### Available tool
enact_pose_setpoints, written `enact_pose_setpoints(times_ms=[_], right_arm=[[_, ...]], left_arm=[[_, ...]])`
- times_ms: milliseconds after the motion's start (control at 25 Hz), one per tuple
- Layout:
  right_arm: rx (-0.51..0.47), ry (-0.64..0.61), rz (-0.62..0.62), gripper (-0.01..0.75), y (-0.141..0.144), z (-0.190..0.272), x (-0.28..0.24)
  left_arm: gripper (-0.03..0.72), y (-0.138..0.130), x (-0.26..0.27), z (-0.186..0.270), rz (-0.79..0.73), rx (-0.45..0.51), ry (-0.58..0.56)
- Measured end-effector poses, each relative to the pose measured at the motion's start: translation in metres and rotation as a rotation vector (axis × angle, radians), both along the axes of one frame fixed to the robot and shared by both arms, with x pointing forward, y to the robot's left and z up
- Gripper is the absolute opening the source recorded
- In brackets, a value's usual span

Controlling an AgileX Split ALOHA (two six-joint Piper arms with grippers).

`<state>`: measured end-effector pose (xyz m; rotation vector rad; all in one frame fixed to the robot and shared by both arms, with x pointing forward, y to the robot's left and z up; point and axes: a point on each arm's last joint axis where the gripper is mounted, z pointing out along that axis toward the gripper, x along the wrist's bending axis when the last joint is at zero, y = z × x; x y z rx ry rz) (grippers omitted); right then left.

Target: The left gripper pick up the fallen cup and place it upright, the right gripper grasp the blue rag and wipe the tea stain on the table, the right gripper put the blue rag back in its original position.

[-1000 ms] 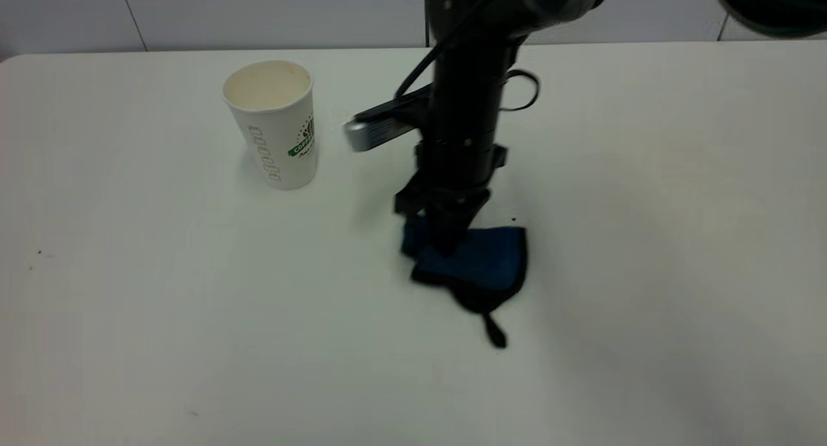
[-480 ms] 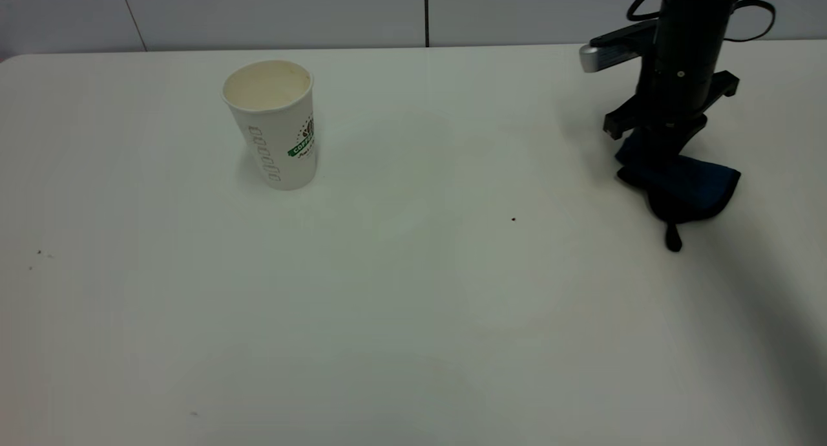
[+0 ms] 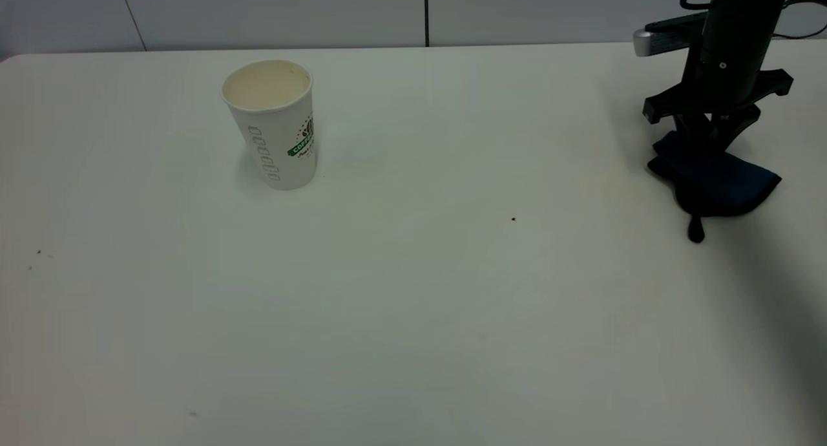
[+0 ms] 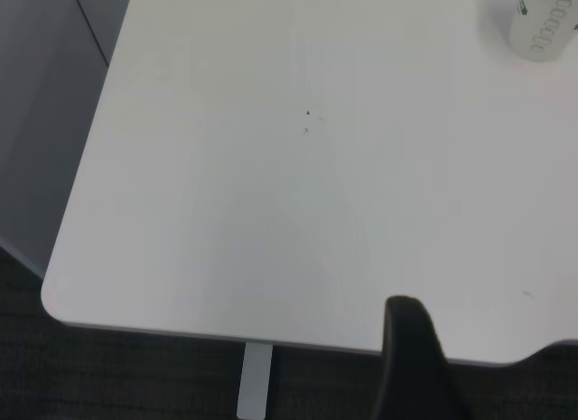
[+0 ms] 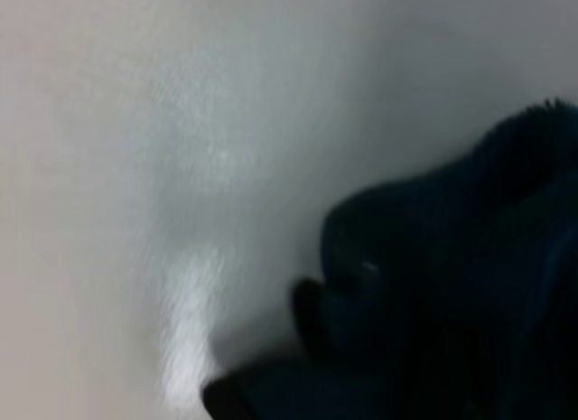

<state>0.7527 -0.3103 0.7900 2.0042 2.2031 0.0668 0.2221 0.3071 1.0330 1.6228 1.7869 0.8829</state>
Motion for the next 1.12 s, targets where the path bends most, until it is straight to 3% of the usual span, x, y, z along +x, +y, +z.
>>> enact_pose_setpoints(times_ms=[120,240,360,520,720,920,1120], right_arm=[[0.035,0.014,-0.006,0.594,0.005,0.038,-0.002],[0.072,-0.009,0.051,0.668,0.022,0.095,-0.005],[0.108,-0.025,0.122,0.658,0.045,0.151,-0.017],[0.131,-0.135,0.186,0.580,0.074,0.230,-0.042],[0.153,-0.229,0.222,0.537,0.093,0.313,-0.114],[0.173,-0.175,0.234,0.535,0.102,0.327,-0.204],[0.133,-0.088,0.160,0.535,0.077,0.299,-0.285]], left_arm=[[0.472,0.000,0.000,0.000,0.000,0.000,0.000],[0.472,0.000,0.000,0.000,0.000,0.000,0.000],[0.472,0.000,0.000,0.000,0.000,0.000,0.000],[0.472,0.000,0.000,0.000,0.000,0.000,0.000],[0.472,0.000,0.000,0.000,0.000,0.000,0.000],[0.472,0.000,0.000,0.000,0.000,0.000,0.000],[0.472,0.000,0.000,0.000,0.000,0.000,0.000]])
